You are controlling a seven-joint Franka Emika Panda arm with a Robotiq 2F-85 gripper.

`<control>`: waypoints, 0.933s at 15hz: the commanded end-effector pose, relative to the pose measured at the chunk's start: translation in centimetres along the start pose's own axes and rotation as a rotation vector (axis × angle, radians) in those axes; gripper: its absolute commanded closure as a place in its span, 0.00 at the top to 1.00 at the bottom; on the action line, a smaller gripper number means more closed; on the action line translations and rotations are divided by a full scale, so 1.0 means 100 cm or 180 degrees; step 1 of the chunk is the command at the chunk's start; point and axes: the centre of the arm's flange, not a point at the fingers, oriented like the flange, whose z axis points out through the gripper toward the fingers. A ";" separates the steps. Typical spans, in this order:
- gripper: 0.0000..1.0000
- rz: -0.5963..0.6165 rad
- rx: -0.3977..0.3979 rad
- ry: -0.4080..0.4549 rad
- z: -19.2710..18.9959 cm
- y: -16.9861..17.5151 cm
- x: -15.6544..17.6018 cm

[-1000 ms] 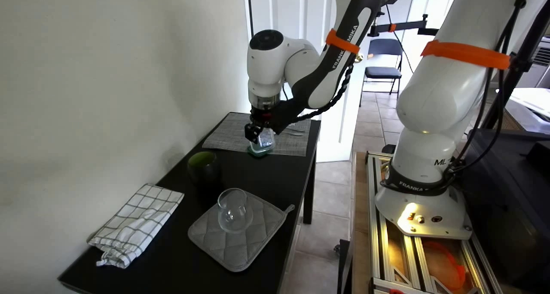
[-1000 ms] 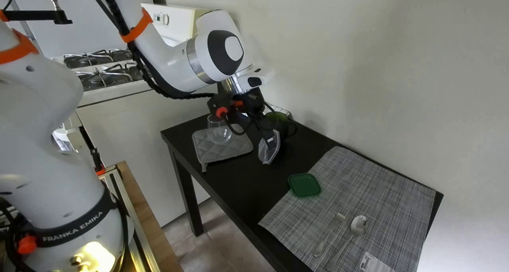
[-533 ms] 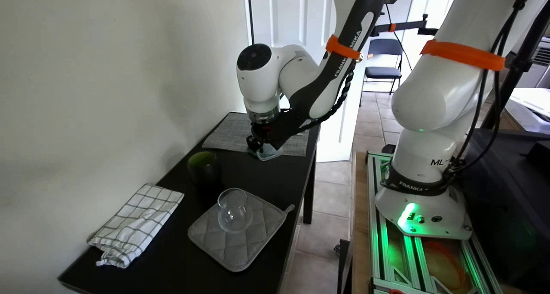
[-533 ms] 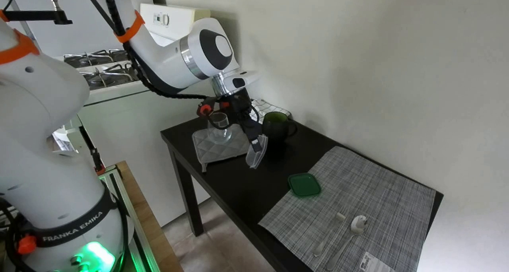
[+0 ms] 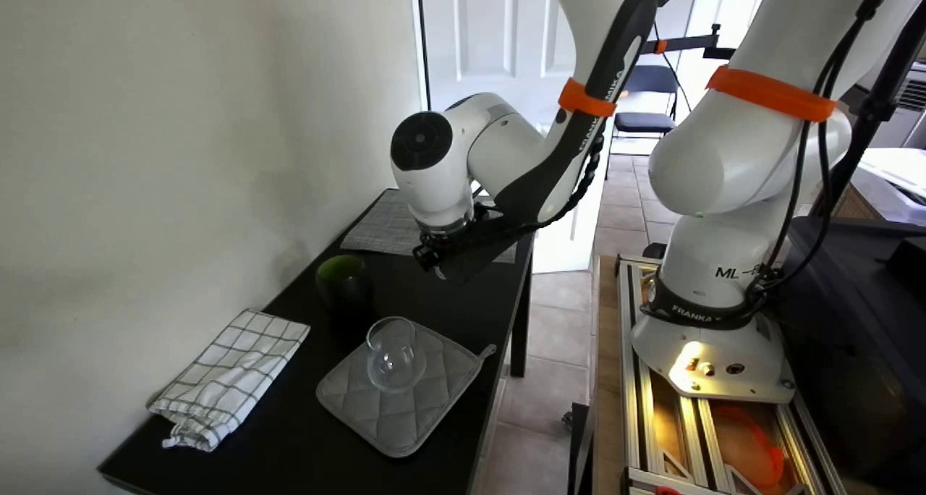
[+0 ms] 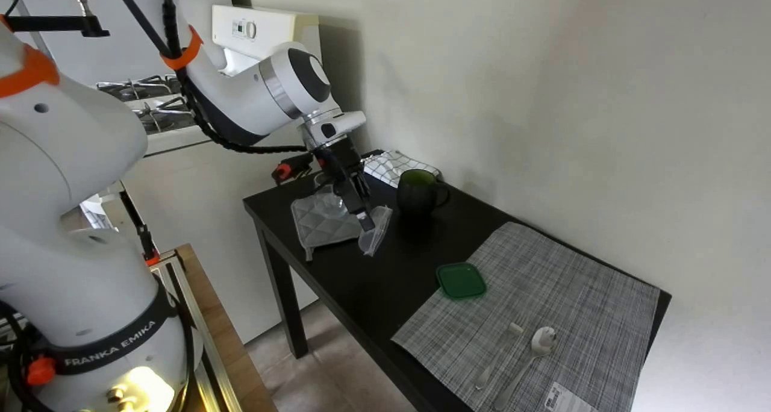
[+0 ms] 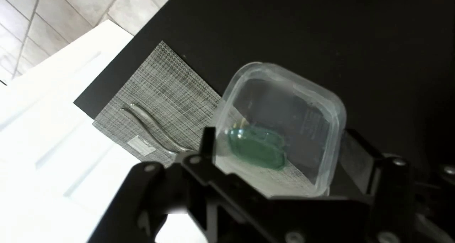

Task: Turn the small lunchbox over

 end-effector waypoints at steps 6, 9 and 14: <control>0.61 0.0349 -0.0552 0.0445 0.068 -0.046 -0.066; 0.61 0.0414 -0.0469 0.0509 0.077 -0.050 -0.072; 0.61 0.0471 -0.0249 0.0588 0.098 -0.064 -0.072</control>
